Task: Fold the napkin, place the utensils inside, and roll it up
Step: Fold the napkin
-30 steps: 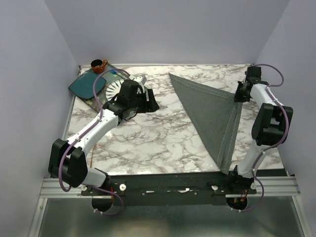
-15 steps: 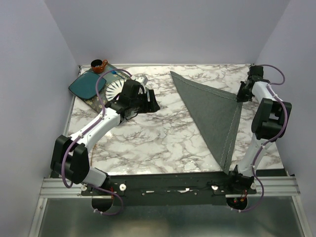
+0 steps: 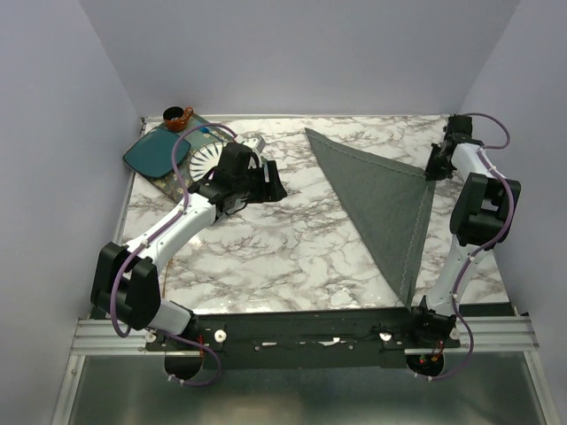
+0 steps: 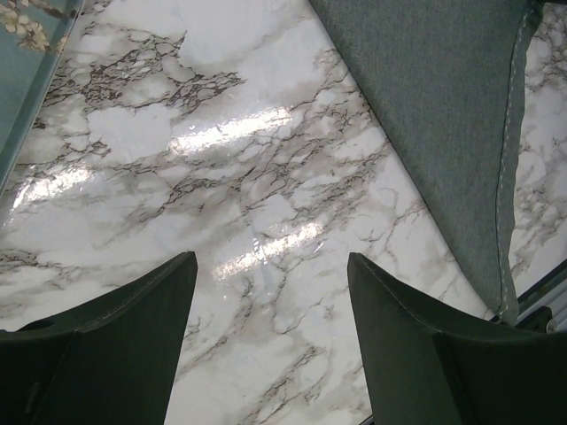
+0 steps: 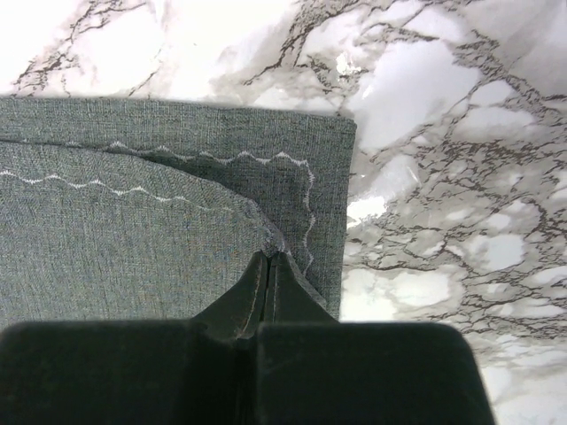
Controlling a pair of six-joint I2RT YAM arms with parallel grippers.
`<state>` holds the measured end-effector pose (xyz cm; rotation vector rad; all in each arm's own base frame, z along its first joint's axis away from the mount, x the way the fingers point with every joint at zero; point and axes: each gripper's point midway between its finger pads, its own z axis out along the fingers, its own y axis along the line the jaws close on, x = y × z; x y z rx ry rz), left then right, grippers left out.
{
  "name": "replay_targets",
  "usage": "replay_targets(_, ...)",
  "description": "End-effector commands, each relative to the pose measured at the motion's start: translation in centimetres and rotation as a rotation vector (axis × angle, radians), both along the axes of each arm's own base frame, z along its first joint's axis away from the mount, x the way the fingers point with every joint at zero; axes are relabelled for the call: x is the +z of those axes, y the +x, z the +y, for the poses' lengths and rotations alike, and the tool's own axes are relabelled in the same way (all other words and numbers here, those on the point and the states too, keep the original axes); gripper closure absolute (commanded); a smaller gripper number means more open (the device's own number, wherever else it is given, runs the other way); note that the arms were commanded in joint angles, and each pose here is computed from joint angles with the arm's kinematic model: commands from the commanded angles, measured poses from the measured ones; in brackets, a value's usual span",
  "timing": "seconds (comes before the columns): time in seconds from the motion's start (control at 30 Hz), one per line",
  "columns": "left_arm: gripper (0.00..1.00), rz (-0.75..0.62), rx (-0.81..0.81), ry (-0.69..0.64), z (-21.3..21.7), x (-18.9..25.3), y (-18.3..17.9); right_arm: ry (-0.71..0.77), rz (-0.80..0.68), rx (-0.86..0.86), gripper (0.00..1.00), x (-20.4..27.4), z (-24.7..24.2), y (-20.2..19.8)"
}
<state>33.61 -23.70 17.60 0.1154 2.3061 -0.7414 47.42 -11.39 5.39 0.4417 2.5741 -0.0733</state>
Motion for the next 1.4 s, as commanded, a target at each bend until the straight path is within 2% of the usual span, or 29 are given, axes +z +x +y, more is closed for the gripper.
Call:
replay_targets(0.0,0.22,-0.032,-0.035,-0.021,-0.7,1.3,0.1,-0.041,0.013,0.005,0.99,0.0,-1.1,0.5)
replay_targets(0.7,0.22,-0.034,-0.037,-0.024,-0.7,1.3,0.0,-0.054,0.079,-0.017,0.94,-1.0,-1.7,0.2)
replay_targets(1.37,0.21,-0.033,-0.04,-0.03,-0.8,1.3,-0.1,-0.036,0.058,0.001,0.86,-1.3,-1.7,1.5)
